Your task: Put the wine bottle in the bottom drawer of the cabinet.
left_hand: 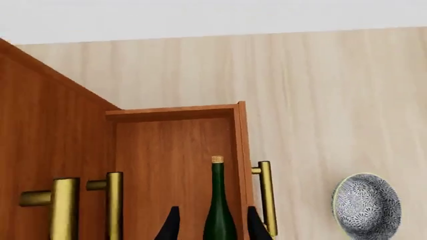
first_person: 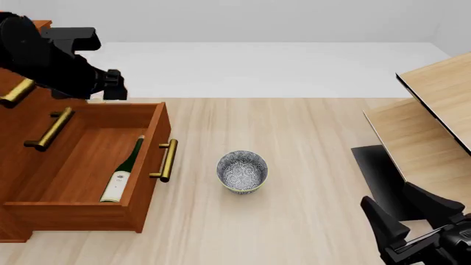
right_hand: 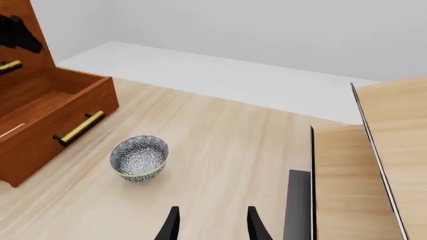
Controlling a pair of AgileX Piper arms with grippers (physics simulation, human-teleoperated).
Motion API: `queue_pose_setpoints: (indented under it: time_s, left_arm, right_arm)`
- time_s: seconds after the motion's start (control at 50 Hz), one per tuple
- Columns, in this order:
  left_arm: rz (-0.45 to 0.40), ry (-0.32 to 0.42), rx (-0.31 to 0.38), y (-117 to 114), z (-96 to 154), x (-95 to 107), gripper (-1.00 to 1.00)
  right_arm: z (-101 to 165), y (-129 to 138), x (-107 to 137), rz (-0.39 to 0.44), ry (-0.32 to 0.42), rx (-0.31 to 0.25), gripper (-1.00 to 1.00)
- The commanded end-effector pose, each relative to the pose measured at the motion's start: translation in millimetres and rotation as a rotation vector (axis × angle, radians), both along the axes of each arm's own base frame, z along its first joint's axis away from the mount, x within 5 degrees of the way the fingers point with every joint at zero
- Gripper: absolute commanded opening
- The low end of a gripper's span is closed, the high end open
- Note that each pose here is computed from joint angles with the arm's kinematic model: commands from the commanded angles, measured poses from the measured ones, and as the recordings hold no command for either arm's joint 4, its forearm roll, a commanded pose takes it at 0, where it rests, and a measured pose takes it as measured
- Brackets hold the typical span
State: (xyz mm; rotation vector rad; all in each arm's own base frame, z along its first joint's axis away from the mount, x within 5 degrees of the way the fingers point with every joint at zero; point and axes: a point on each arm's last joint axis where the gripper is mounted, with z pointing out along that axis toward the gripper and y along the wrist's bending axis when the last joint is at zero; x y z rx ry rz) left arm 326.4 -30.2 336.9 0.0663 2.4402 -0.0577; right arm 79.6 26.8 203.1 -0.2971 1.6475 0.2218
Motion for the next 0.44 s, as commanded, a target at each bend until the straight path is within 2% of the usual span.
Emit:
queue_pose_setpoints:
  time_s: [0.02, 0.04, 0.1, 0.14, 0.26, 0.32, 0.34, 0.44]
  left_arm:
    - [-0.014, -0.115, -0.024, -2.7, 70.2, -47.9, 1.00]
    - [-0.006, -0.118, -0.040, -4.3, 76.2, -54.6, 1.00]
    - [-0.011, -0.170, -0.024, 2.1, 99.5, -71.0, 1.00]
    - [0.010, -0.186, -0.049, 3.1, 110.9, -82.2, 1.00]
    - [0.031, -0.282, -0.038, 15.8, 150.1, -130.7, 1.00]
    - [0.052, -0.295, -0.053, 18.6, 156.3, -149.6, 1.00]
    - [0.041, -0.323, -0.037, 20.3, 164.2, -163.3, 1.00]
    - [0.058, -0.361, -0.101, 19.5, 176.2, -206.2, 1.00]
  right_arm:
    - [0.3, 0.8, 0.7, 0.007, -0.003, -0.001, 1.00]
    - [0.3, 1.1, 0.9, 0.009, -0.003, -0.001, 1.00]
    - [0.4, 1.9, 1.9, 0.013, -0.003, -0.001, 1.00]
    - [0.5, 2.1, 2.1, 0.016, -0.004, 0.000, 1.00]
    - [0.5, 1.1, 0.6, 0.011, -0.005, 0.001, 1.00]
    - [0.6, 1.2, 0.7, 0.011, -0.006, 0.002, 1.00]
    - [0.6, 1.2, 0.8, 0.011, -0.006, 0.001, 1.00]
    - [0.7, 1.8, 0.9, 0.016, -0.007, 0.003, 1.00]
